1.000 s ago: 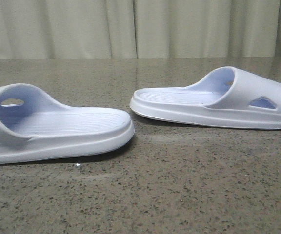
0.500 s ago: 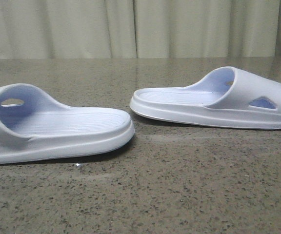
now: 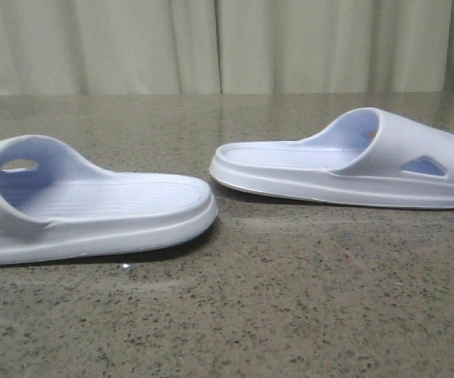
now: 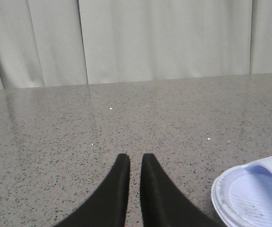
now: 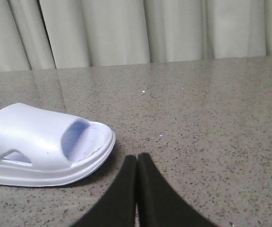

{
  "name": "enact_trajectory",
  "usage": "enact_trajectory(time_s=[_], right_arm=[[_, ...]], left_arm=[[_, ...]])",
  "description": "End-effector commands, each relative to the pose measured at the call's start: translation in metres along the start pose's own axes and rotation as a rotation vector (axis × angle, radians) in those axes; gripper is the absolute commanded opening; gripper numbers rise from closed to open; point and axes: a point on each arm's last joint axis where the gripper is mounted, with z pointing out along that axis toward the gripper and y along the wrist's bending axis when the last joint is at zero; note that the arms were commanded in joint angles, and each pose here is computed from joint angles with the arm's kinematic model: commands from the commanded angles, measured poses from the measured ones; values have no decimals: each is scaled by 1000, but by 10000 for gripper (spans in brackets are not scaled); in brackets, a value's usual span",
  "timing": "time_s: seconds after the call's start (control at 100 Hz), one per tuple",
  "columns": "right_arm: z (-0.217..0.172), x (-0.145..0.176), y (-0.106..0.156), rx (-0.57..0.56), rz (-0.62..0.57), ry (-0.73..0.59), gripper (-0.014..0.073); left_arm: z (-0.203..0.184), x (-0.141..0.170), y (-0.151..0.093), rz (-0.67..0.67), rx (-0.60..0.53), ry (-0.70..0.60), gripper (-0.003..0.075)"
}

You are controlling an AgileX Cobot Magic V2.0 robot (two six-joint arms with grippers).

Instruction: Insert blue slippers together front up

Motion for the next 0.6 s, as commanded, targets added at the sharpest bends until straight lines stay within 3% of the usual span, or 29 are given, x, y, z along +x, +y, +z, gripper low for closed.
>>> enact_trajectory(time_s=[0.0, 0.59], right_arm=[[-1, -2, 0, 0, -20, -78, -107], [-1, -4, 0, -3, -21, -109, -107]], left_arm=[[0, -4, -1, -12, 16, -69, 16], [0, -5, -1, -12, 17, -76, 16]])
